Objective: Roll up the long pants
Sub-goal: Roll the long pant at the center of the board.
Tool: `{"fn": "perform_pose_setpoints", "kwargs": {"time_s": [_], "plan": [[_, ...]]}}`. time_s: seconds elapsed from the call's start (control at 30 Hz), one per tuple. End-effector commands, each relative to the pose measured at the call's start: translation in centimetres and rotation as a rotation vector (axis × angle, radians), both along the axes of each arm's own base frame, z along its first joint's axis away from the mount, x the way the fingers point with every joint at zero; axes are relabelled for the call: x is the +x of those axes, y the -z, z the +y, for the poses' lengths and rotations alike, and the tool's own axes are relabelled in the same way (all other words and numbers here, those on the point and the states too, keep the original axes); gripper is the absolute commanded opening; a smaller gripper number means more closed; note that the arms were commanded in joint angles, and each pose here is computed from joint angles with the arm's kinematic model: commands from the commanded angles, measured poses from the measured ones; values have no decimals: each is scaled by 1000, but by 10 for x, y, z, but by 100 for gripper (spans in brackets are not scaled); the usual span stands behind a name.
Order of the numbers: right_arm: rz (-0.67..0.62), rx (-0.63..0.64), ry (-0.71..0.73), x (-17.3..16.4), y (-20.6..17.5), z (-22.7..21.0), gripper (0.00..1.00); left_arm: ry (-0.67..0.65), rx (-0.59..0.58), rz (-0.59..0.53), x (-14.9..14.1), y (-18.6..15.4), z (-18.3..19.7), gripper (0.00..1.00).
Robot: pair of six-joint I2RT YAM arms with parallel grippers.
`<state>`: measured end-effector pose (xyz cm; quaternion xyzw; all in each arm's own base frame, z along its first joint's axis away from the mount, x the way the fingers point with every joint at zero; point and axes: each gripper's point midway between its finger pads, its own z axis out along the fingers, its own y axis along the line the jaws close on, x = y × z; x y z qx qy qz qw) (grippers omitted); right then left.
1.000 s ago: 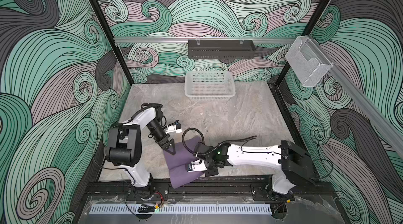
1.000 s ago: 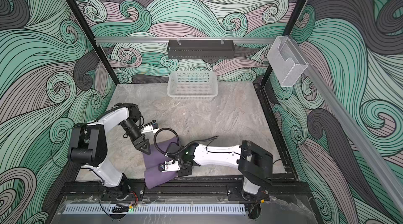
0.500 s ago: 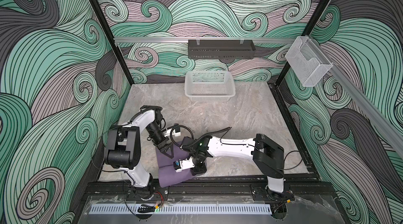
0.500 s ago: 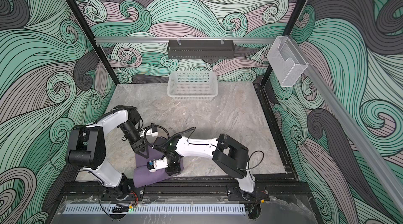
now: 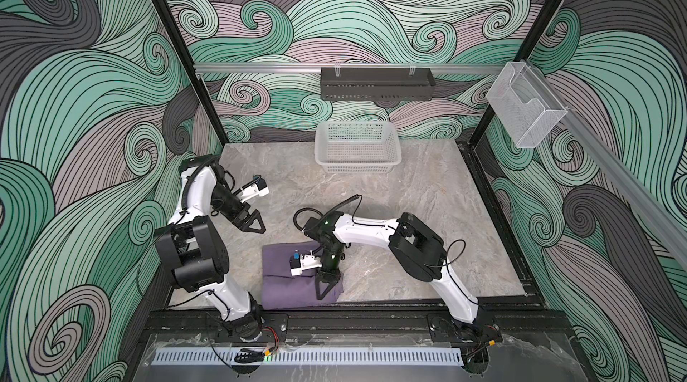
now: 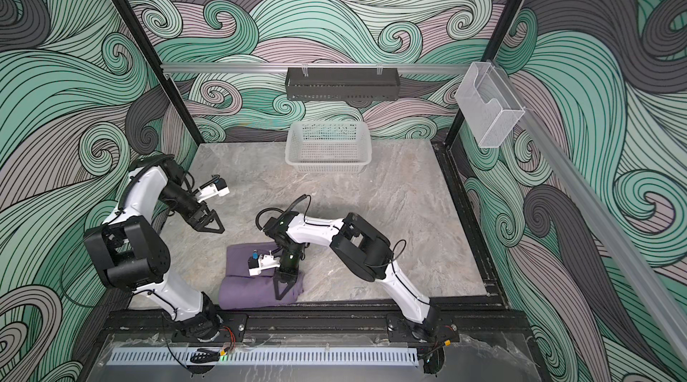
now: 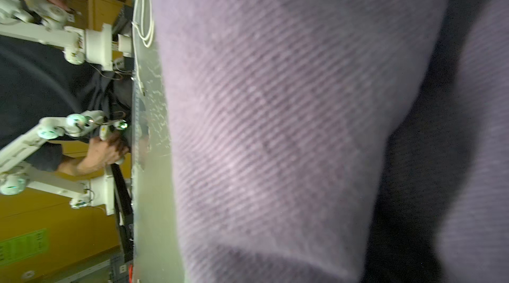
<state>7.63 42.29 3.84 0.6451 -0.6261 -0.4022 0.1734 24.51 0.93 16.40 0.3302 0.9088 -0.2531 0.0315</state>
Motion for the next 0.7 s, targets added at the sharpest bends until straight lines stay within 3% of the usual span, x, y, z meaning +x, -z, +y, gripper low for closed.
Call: {"fn": "perform_pose_setpoints", "kwargs": {"time_s": [0.0,0.17,0.3,0.47,0.53,0.67], "plan": [[96,-204,12,-4,53,-23,9,65,-79,99,-35,-3,-15,99],[282,-294,136,15,57,-22,9,115,-6,87,-63,42,-13,99],[460,-311,296,44,59,-17,6,120,-25,101,-75,53,-19,99],[474,-317,345,61,57,-23,7,128,-101,20,-67,43,-32,99],[480,-313,332,61,53,-27,10,152,-133,-130,-57,35,-41,99],[487,-383,256,52,51,-48,17,200,-54,-595,-28,44,-48,99]]}}
